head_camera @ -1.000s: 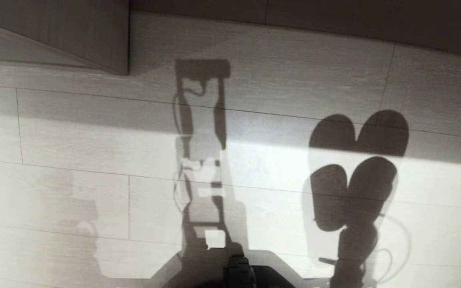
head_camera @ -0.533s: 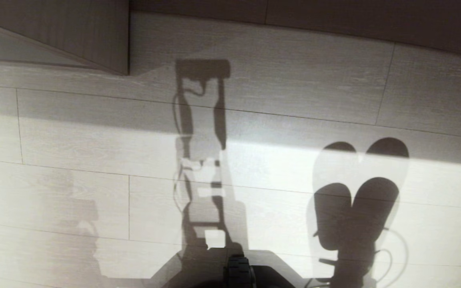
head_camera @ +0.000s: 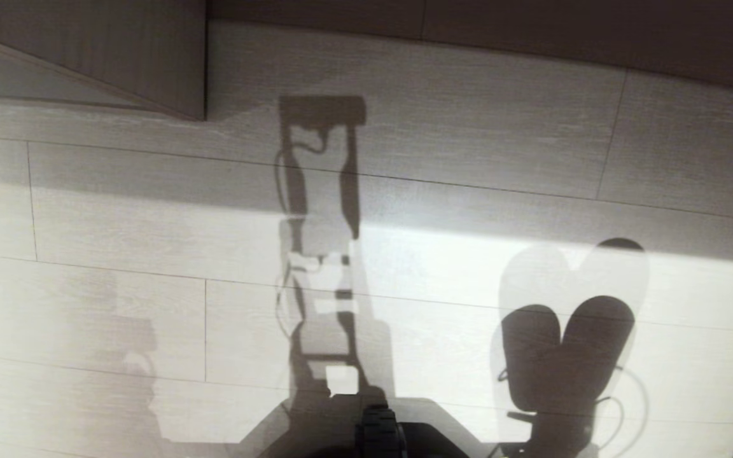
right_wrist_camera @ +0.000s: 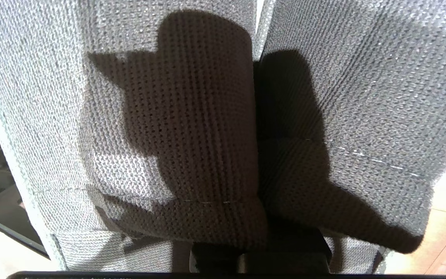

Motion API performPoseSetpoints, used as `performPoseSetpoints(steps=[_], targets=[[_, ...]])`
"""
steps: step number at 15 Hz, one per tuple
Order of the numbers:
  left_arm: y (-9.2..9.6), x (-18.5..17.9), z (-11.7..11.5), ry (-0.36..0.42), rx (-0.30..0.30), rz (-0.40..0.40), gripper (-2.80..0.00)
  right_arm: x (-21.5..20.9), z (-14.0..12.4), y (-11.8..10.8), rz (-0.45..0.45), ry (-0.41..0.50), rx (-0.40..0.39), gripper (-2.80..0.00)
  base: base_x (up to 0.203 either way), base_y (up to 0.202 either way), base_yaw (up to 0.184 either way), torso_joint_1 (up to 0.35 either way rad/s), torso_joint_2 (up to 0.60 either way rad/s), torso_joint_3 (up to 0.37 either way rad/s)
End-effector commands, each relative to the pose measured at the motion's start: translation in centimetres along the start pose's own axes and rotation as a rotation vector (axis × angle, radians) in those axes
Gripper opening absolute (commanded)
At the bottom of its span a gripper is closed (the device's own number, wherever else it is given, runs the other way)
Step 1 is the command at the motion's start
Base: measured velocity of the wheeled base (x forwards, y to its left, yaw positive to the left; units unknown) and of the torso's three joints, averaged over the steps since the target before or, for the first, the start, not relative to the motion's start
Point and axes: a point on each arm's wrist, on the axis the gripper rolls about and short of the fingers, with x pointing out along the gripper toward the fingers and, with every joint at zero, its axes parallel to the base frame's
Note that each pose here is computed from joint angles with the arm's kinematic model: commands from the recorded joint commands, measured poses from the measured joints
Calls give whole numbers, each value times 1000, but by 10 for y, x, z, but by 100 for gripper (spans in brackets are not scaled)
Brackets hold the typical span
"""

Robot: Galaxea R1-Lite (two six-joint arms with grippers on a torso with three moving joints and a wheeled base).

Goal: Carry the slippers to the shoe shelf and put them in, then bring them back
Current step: Place the slippers into the shoe cabinet

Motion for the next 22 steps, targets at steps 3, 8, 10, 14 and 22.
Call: performPoseSetpoints(steps=[3,8,10,14,22], targets=[[0,0,0,-1,-3,0,-280,0,0,0,-3,5,18,-280,0,0,0,6,4,164],[0,0,0,-1,-3,2,-280,0,0,0,-12,2,89,-280,0,0,0,1,0,201],[0,0,0,-1,-3,0,-280,0,0,0,-12,2,89,-280,0,0,0,0,3,198],[0,0,0,-1,-3,2,-280,0,0,0,-12,2,90,-280,0,0,0,-1,1,206],[0,0,0,-1,-3,0,-280,0,0,0,-12,2,90,-280,0,0,0,2,1,202]])
